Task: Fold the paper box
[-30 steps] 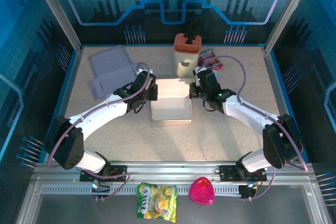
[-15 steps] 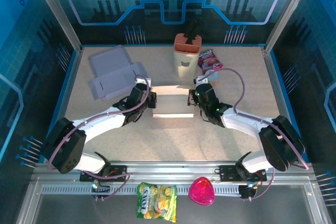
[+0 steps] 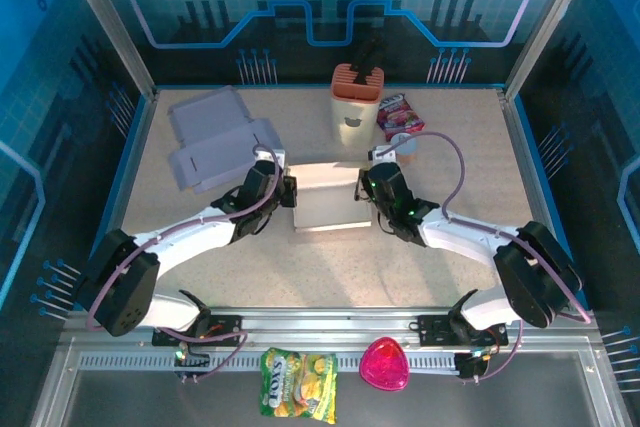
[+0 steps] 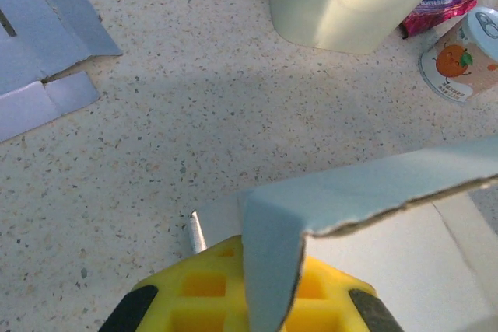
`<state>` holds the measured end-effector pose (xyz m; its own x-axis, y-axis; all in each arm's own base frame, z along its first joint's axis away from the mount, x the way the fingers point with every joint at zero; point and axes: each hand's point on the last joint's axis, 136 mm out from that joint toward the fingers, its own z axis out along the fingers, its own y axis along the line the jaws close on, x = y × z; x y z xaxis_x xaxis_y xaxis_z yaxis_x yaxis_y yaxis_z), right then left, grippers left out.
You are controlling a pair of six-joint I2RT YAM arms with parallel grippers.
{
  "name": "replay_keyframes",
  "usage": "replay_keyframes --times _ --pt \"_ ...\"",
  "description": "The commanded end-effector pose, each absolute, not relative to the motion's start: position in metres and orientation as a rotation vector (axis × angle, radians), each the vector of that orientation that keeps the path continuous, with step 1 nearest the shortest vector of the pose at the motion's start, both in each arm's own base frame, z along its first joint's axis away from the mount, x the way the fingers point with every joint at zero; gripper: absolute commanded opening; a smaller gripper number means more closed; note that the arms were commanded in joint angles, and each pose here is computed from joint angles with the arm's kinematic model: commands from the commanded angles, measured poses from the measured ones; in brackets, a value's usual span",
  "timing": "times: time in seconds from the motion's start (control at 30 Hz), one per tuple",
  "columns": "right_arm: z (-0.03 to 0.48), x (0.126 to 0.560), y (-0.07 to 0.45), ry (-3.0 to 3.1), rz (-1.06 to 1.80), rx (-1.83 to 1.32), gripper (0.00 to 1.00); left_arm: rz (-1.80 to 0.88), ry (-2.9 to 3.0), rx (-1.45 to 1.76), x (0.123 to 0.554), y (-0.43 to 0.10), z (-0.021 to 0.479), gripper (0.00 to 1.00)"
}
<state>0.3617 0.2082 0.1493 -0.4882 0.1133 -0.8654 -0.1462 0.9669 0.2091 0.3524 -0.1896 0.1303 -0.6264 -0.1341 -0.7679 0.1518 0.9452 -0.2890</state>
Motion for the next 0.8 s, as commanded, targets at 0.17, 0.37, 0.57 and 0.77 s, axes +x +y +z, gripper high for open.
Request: replay_keyframes --times 0.17,0.37,0.57,0.77 --pt "0.165 0.361 0.256 2.066 0.489 -0.038 0.0 -0.591 2.19 0.079 0.355 -0.227 0.16 0.0" --pt "0.147 0.351 0.253 2.023 0.516 -0.079 0.0 -0.619 2.19 0.121 0.348 -0.23 0.136 0.0" --pt "0.136 0.338 0.251 2.03 0.514 -0.134 0.0 -0.619 2.196 0.157 0.336 -0.229 0.113 0.0" --pt "0.132 0.33 0.241 2.087 0.451 -0.115 0.01 -0.555 2.203 0.169 0.325 -0.226 0.103 0.0"
